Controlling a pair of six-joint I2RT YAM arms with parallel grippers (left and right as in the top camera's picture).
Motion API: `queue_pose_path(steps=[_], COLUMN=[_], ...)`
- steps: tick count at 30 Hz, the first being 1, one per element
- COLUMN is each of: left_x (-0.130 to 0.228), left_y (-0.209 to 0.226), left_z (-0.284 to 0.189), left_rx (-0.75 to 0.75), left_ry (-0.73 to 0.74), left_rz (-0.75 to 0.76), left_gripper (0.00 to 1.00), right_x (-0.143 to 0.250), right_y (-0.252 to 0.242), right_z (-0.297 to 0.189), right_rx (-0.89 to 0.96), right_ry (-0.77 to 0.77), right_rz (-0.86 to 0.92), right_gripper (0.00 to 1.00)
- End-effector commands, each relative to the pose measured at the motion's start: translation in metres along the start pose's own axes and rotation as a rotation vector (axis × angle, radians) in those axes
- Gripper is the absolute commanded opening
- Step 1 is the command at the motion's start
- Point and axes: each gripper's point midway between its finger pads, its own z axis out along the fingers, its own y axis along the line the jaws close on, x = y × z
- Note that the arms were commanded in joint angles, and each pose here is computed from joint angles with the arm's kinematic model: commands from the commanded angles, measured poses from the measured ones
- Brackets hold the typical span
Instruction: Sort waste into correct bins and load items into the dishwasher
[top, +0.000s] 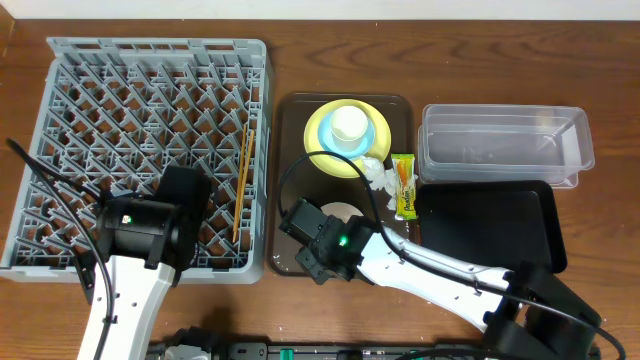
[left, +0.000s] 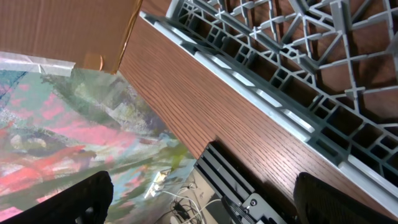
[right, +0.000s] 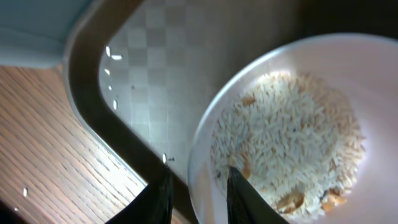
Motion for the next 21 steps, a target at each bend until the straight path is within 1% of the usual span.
queue_pose_path(steps=[1,5,11,14,15,17,18,19,21], left_x=[0.011,0.011,0.011,0.011,0.011,0.011,0.011,0.011,0.011], left_y=[0.01,0.01,0.01,0.01,0.01,0.01,0.01,0.01,0.01], left_z=[0.0,0.0,0.0,0.0,0.0,0.0,0.0,0.0,0.0], left_rx=[-0.034,-0.034,-0.034,-0.034,-0.034,-0.034,-0.034,-0.034,-0.034], left_ry=[0.042,0.042,0.042,0.042,0.042,0.042,0.042,0.042,0.042], left_rz=[0.022,0.022,0.022,0.022,0.022,0.022,0.022,0.022,0.022], left_gripper=[0.93,0.93,0.93,0.93,0.94,0.93,0.93,0.93,0.93], right_x=[0.002,0.004,0.019,0.023,0.024,0.023,0.022,0.021,0.019], right_y=[0.003,0.003,-0.001,-0.002,-0.002,-0.002,-0.002,-0.002,-0.001], right_z=[0.002,0.003,0.015,0.021,0.022,0.021,0.02,0.019,0.016], right_rx=[-0.001,0.001,0.013,0.011,0.012,0.012,0.01,0.009,0.007], right_ry=[0.013,0.02,0.035,0.029,0.03,0.029,0.024,0.022,0.016], right_rz=[-0.012,-0.013,-0.02,-0.02,-0.02,-0.02,-0.02,-0.018,-0.018], right_gripper=[0.27,0.24,0.3,0.29,0.25,0.09,0.03,0.01,0.01])
